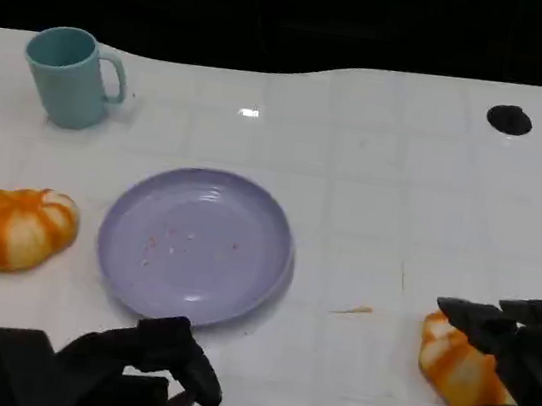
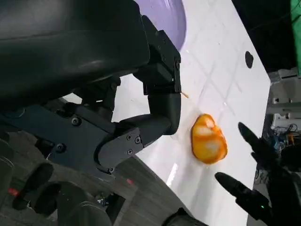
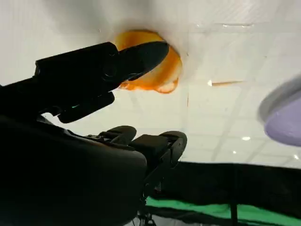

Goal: Grasp the bread from the table and place it into the plate.

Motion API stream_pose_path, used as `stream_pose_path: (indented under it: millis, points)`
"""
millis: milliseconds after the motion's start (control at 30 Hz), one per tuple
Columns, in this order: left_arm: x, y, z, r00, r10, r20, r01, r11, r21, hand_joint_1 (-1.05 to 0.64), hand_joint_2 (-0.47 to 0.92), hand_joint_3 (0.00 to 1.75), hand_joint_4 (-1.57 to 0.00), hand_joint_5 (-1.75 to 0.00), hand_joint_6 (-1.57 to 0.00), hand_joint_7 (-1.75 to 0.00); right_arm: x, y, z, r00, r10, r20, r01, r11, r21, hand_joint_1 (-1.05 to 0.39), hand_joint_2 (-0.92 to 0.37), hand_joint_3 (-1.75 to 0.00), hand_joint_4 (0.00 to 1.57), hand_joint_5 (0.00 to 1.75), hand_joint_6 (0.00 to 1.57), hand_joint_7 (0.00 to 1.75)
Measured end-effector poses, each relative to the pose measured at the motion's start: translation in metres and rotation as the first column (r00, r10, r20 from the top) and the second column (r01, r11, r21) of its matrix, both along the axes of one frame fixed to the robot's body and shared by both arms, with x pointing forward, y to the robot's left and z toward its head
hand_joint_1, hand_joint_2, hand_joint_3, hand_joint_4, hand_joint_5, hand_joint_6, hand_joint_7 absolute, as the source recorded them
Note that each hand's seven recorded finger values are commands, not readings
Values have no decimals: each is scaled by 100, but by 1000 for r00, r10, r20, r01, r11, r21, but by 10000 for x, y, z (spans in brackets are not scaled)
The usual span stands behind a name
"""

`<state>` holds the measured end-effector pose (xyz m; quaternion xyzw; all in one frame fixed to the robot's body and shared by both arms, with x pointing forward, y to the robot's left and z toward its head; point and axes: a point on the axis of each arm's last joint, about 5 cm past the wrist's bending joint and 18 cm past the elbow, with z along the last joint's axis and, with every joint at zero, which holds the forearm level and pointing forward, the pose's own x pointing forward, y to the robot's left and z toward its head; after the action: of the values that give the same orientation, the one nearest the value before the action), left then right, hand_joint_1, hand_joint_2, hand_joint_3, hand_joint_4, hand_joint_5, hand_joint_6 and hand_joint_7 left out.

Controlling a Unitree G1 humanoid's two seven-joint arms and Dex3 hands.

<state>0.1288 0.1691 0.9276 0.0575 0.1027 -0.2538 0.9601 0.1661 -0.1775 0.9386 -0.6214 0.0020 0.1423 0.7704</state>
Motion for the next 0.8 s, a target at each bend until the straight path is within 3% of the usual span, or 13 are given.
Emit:
stream_pose_path:
  millis: [300,567,800]
  points:
    - [2,-16,26,1000,1,2,-1,1000,-5,-31,79,80,-71,-175,-55,-160,211,31,-149,997,-17,-76,14,999,-30,-60,-92,-7,21,23,35,1]
    - [6,-24,35,1000,-3,7,3,1000,-5,-32,79,80,-70,-175,-55,-160,347,109,-360,993,-15,-120,10,999,-38,-63,-92,-12,24,21,39,2]
    - [1,-32,49,1000,-6,9,6,1000,-3,-34,78,80,-70,-175,-56,-160,381,147,-437,991,-39,-129,35,999,-35,-55,-92,-14,40,20,59,6]
